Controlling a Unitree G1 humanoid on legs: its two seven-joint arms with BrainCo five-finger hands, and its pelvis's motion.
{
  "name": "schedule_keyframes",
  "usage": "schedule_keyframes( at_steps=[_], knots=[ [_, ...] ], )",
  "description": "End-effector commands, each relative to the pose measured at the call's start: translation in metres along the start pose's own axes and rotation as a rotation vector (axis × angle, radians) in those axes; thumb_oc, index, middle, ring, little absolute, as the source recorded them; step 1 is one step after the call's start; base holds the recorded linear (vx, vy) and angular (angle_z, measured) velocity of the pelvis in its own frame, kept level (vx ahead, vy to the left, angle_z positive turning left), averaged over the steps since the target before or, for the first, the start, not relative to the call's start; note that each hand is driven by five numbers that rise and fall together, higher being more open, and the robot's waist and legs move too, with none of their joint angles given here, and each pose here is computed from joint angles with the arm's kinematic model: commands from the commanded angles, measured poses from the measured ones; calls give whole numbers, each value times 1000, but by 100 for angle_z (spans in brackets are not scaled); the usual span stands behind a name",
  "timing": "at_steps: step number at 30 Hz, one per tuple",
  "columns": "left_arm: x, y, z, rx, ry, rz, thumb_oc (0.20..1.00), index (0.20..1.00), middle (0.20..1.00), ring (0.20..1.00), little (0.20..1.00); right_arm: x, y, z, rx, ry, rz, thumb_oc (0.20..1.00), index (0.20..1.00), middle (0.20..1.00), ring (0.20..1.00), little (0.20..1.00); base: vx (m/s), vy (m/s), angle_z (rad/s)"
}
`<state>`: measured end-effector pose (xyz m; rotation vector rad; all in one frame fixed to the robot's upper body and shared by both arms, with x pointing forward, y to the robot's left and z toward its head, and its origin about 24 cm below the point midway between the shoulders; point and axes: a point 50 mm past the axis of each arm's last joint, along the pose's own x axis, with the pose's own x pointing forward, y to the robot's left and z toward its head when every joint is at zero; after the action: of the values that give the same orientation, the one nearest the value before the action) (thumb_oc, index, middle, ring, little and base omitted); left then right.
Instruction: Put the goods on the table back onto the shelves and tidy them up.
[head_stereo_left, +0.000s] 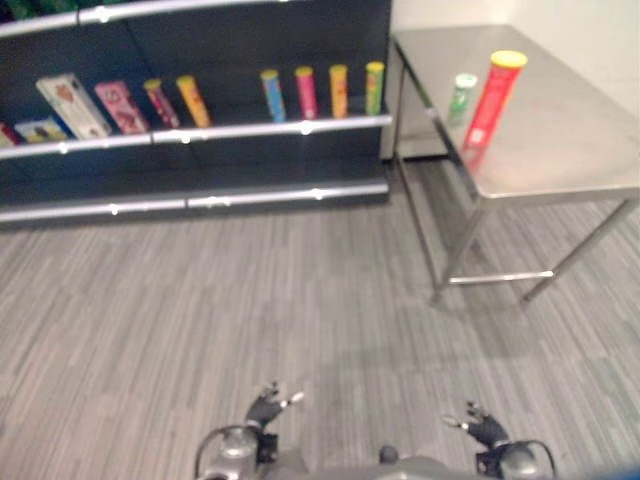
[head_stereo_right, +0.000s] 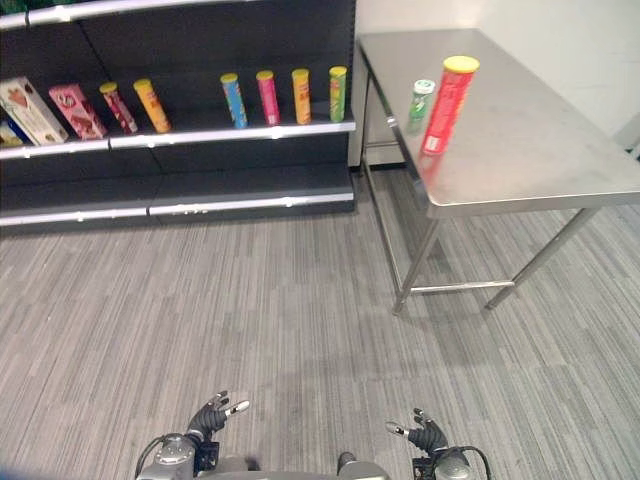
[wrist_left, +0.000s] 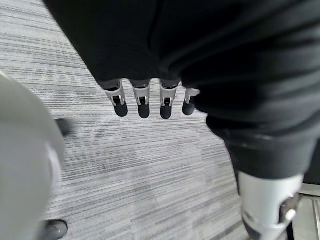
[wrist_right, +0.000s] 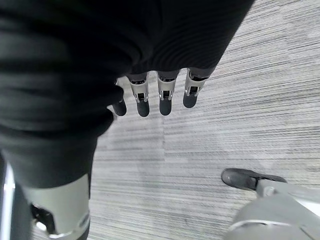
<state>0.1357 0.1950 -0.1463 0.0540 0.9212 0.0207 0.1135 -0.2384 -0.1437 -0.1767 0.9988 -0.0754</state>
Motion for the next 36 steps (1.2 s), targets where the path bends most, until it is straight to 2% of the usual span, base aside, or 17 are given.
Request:
schedule_keyframes(
  at_steps=[1,4,12,20,31,36],
  knots=[
    [1,7,13,15,-69,23,1000,1000,1000,1000,1000,0,-4,1,-19,-14,-14,1000,1000,1000,1000,1000,561,0,-42],
    [-2,10,4,-8,-41,39,1000,1000,1000,1000,1000,0,1,-5,-39,16,5,1000,1000,1000,1000,1000,544,51,-100],
    [0,18,20,-15,-100,56,1000,1000,1000,1000,1000,2,9,0,-87,12,51,1000,1000,1000,1000,1000,313,81,-58],
    [3,18,28,56,-103,40,1000,1000,1000,1000,1000,3,10,9,-78,-29,48,1000,1000,1000,1000,1000,256,103,0],
    [6,6,29,110,-110,-4,1000,1000,1000,1000,1000,-1,4,-12,-90,56,29,1000,1000,1000,1000,1000,326,-109,11],
    [9,-10,36,137,-125,-54,1000,1000,1000,1000,1000,-4,-13,-19,-50,75,-22,1000,1000,1000,1000,1000,362,-206,48]
  ],
)
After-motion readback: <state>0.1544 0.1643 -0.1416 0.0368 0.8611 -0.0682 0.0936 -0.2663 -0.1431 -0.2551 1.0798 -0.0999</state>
